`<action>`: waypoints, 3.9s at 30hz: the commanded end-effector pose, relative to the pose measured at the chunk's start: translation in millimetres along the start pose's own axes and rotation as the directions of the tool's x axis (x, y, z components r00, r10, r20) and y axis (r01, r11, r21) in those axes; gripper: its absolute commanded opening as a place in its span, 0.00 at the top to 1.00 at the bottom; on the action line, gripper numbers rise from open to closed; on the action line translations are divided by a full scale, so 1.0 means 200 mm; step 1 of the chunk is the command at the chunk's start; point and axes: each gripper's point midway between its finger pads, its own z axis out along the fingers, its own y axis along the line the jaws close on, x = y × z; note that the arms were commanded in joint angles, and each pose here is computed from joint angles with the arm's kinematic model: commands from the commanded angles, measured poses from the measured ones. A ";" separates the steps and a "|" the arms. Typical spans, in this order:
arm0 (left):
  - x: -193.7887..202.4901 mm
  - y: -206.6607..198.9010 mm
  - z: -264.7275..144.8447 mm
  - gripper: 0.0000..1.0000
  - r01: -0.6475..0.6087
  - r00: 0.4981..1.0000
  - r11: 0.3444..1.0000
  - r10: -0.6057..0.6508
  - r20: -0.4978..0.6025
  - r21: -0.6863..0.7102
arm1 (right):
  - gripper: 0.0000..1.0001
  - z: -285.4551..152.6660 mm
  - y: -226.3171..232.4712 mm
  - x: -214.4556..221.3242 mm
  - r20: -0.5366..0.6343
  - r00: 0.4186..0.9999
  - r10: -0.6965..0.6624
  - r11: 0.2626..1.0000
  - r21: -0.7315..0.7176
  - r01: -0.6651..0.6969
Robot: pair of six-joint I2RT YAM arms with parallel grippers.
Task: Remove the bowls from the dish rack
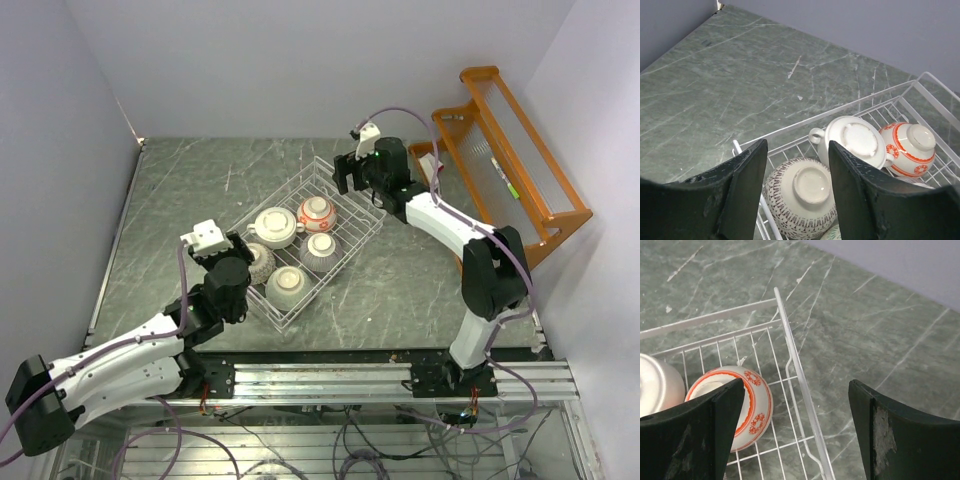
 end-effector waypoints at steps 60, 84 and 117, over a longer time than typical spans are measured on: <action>-0.03 -0.03 0.02 0.44 0.018 1.000 1.000 -0.018 -0.001 -0.012 | 1.00 0.24 -0.14 0.27 -0.264 0.964 -0.024 0.999 -0.037 0.015; -0.03 -0.03 0.01 0.45 0.019 1.000 1.000 -0.019 -0.003 -0.019 | 1.00 -0.08 -0.43 -0.11 0.089 0.946 0.310 0.859 0.401 -0.319; 0.00 -0.04 0.03 0.42 -0.009 1.000 0.999 0.009 -0.011 -0.049 | 1.00 -0.11 -0.65 -0.08 0.164 0.919 0.358 0.733 0.561 -0.386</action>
